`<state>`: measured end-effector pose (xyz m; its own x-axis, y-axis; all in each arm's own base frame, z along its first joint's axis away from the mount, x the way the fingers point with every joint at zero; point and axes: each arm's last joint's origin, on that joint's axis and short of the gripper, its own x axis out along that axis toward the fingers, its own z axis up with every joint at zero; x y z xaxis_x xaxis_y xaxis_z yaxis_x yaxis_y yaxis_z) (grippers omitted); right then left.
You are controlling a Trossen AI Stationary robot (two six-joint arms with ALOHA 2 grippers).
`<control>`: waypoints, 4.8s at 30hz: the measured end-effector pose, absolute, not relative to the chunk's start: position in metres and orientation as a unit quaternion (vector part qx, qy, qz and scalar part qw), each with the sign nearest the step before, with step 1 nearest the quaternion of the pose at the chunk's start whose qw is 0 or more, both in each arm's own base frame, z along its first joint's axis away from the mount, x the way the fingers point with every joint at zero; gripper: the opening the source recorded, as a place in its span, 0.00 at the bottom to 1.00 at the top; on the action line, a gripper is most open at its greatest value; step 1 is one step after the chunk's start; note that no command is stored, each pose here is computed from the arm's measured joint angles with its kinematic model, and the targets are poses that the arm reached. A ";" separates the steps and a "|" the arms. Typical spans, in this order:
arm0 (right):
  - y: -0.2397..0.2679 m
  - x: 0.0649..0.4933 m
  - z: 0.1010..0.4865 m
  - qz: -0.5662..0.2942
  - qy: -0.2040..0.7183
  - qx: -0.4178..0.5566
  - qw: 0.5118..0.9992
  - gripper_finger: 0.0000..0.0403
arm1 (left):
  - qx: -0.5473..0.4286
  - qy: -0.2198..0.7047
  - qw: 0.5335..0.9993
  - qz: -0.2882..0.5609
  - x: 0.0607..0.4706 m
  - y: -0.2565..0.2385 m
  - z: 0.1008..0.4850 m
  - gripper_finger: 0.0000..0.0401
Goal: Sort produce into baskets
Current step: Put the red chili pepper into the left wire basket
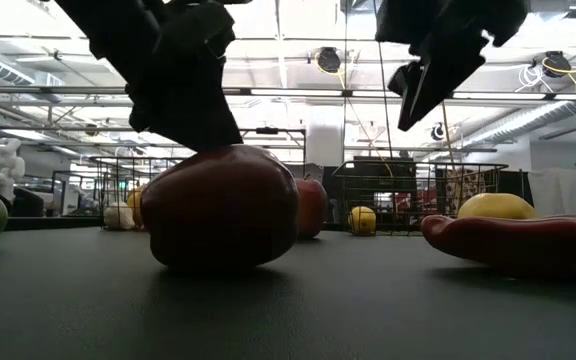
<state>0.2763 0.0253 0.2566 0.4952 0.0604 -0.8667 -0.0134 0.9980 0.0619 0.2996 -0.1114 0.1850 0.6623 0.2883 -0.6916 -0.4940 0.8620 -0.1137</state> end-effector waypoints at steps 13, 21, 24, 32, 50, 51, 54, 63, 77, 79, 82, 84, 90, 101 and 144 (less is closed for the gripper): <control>0.071 0.267 0.256 0.080 0.510 0.008 0.857 0.42 | -0.096 0.334 0.912 0.218 0.291 -0.128 0.186 0.73; 0.095 0.246 0.231 0.046 0.560 0.018 0.827 0.42 | -0.081 0.354 0.912 0.191 0.281 -0.141 0.186 0.73; 0.100 0.239 0.223 0.046 0.572 0.013 0.819 0.42 | -0.081 0.354 0.913 0.187 0.280 -0.144 0.186 0.73; 0.115 0.234 0.218 0.046 0.550 -0.007 0.834 0.44 | -0.080 0.353 0.914 0.183 0.279 -0.146 0.186 0.73; 0.166 0.223 0.216 0.004 0.487 0.100 0.868 0.85 | -0.081 0.352 0.914 0.183 0.279 -0.147 0.186 0.73; 0.168 0.224 0.213 -0.003 0.490 0.109 0.865 0.86 | -0.081 0.352 0.915 0.183 0.279 -0.147 0.186 0.73; 0.174 0.226 0.203 -0.017 0.503 0.130 0.855 0.87 | -0.081 0.352 0.915 0.183 0.279 -0.147 0.186 0.73; 0.181 0.233 0.180 -0.051 0.524 0.150 0.837 0.80 | -0.078 0.354 0.914 0.184 0.278 -0.147 0.185 0.73; 0.192 0.246 0.146 -0.048 0.545 0.156 0.823 0.78 | -0.077 0.355 0.913 0.184 0.278 -0.147 0.185 0.73; 0.191 0.248 0.142 -0.051 0.549 0.147 0.821 0.78 | -0.077 0.355 0.913 0.184 0.278 -0.147 0.185 0.73; 0.190 0.249 0.137 -0.052 0.553 0.133 0.821 0.78 | -0.077 0.355 0.913 0.184 0.278 -0.147 0.185 0.73; 0.190 0.250 0.135 -0.051 0.554 0.128 0.821 0.78 | -0.077 0.355 0.913 0.184 0.278 -0.147 0.185 0.73; 0.190 0.250 0.135 -0.058 0.548 0.122 0.825 0.78 | -0.077 0.355 0.913 0.184 0.278 -0.147 0.185 0.73; 0.187 0.252 0.134 -0.062 0.543 0.109 0.830 0.74 | -0.076 0.354 0.914 0.185 0.278 -0.146 0.185 0.73; 0.047 0.381 0.327 -0.153 0.390 -0.336 0.844 0.46 | -0.005 0.334 0.914 0.231 0.239 -0.162 0.198 0.73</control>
